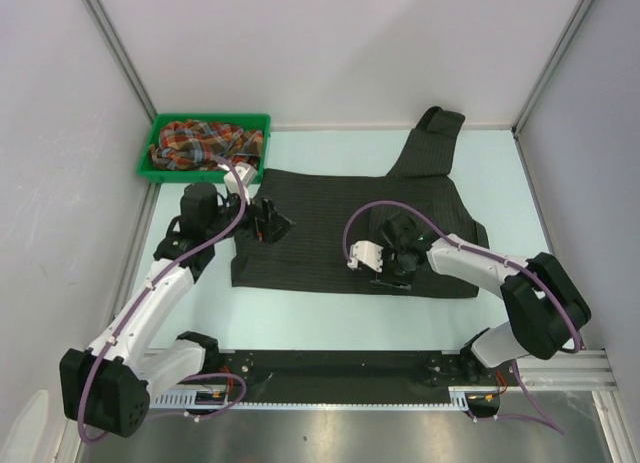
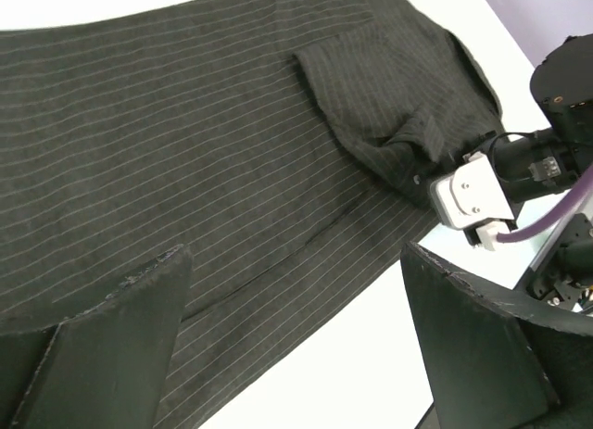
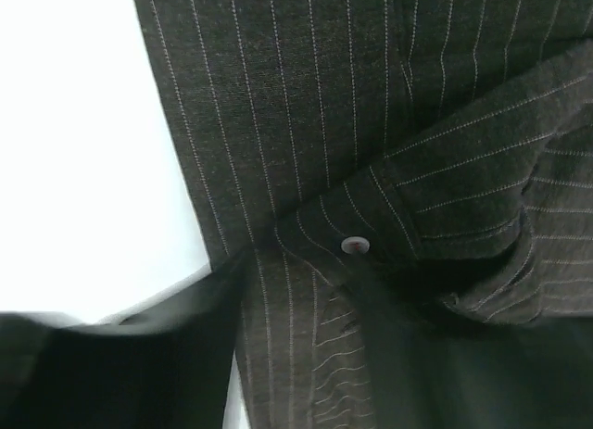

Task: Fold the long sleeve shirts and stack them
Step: Fold the shirt

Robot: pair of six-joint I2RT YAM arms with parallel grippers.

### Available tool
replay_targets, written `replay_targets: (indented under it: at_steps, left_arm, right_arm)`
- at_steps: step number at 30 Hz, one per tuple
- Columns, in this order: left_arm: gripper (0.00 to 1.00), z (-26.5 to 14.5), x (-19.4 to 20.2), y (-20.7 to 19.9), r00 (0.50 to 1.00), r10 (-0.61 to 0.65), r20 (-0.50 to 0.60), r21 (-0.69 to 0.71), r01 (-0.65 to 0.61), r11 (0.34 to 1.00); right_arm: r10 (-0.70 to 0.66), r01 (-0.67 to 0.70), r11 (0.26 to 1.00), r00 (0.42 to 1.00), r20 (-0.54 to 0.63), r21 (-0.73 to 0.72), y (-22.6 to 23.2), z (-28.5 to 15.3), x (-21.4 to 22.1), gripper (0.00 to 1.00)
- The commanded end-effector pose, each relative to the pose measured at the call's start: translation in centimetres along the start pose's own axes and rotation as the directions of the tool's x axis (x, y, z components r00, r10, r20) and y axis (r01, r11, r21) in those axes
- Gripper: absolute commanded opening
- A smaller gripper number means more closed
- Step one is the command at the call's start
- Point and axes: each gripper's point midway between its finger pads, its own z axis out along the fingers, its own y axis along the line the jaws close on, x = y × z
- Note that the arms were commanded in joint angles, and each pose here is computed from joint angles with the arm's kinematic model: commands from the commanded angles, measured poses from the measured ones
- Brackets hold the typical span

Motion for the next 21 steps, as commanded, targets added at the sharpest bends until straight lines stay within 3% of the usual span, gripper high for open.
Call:
replay_targets:
  at_steps: [1,6,10,14,17,21]
  left_arm:
    - [1.00,-0.9,-1.4,-0.2,0.999,0.045,0.031,0.013,-0.045,0.999]
    - [0.99,-0.9,-1.2,0.0,0.999,0.040,0.031,0.012,-0.040,0.999]
    - [0.99,-0.8,-1.4,0.1,0.999,0.027,0.035,0.011,-0.027,1.000]
    - [1.00,-1.2,-2.0,1.3,0.998,-0.007,0.061,-0.030,0.009,1.000]
    - [1.00,-1.9,-2.5,3.0,0.994,-0.067,0.088,-0.076,0.074,0.994]
    - [0.99,-2.5,-1.3,5.0,0.983,-0.157,0.090,-0.134,0.168,0.977]
  right_arm:
    - [-0.044,0.042,0.997,0.999,0.026,0.059,-2.0,-0.6,-1.8,0.38]
    - [-0.081,0.079,0.994,0.997,0.017,0.076,-3.0,-1.7,-2.4,0.01]
    - [-0.076,0.074,0.996,0.996,0.048,0.047,-2.9,-3.0,-3.9,0.00]
    - [0.080,-0.078,0.997,0.984,0.160,-0.018,-2.9,-6.1,-7.1,0.00]
    - [0.214,-0.191,0.976,0.937,0.275,-0.108,-3.3,-8.4,-10.6,0.00]
    - [0.456,-0.367,0.885,0.806,0.378,-0.285,-3.0,-10.6,-15.2,0.00]
